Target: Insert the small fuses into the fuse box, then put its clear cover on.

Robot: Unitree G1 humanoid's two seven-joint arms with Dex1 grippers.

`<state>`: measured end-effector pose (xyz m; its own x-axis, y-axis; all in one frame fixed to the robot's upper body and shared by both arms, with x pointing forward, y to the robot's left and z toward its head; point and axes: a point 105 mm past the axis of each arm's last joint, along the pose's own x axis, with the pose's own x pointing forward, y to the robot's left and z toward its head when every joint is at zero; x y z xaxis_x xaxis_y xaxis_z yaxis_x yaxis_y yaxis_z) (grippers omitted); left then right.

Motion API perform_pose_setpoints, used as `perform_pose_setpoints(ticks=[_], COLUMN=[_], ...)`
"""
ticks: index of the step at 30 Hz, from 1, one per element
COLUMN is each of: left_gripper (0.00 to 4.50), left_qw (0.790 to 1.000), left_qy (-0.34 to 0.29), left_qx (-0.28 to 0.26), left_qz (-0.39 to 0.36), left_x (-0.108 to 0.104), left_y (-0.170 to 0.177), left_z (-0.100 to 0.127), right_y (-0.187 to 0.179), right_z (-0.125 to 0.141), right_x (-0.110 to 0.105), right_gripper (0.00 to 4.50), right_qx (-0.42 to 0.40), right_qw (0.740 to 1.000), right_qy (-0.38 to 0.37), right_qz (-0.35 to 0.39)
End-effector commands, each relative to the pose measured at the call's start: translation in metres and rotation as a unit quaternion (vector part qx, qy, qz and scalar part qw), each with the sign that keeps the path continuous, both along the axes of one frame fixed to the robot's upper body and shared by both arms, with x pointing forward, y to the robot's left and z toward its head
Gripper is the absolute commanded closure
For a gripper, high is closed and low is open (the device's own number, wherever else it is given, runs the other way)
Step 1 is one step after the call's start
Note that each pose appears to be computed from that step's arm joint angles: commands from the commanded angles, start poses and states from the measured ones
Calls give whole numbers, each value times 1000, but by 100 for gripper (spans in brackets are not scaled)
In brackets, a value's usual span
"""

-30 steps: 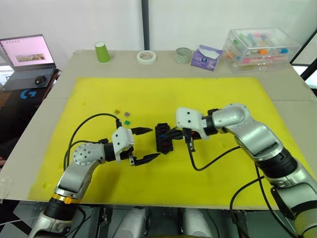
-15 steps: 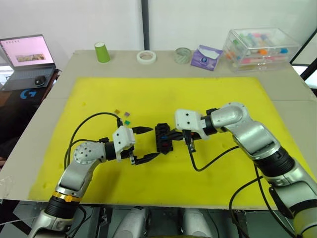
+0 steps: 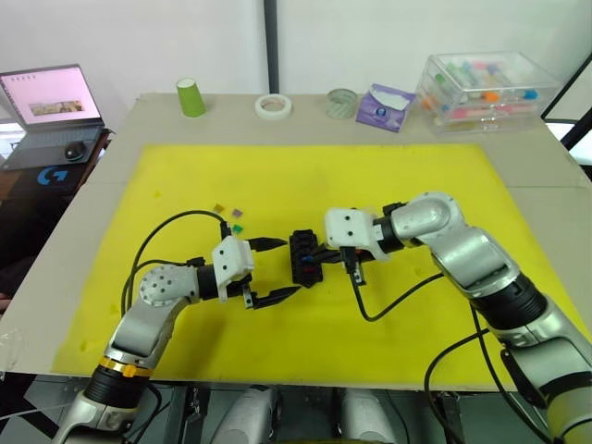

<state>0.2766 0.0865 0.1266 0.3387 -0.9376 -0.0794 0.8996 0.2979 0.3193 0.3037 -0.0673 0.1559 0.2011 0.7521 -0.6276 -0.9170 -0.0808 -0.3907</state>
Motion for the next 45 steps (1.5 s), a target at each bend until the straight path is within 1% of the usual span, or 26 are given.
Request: perform_pose_setpoints(ticks=[1,29,45], left_gripper=[3,3,3], left_qw=[1000,1000,1000], left_qy=[-23,-21,-20], left_qx=[-3,2,3], left_qz=[-6,-8,-9], left_x=[0,-3,-4], left_y=[-2,-2,-4], left_z=[9,6,5], right_y=[2,9,4], right_z=[6,6,-1], right_x=[0,-1,2], right_gripper=[450,450,450], right_qx=[5,12,-13], right_qw=[1000,1000,1000], right_qy=[-14,-8,2], right_qz=[8,14,11])
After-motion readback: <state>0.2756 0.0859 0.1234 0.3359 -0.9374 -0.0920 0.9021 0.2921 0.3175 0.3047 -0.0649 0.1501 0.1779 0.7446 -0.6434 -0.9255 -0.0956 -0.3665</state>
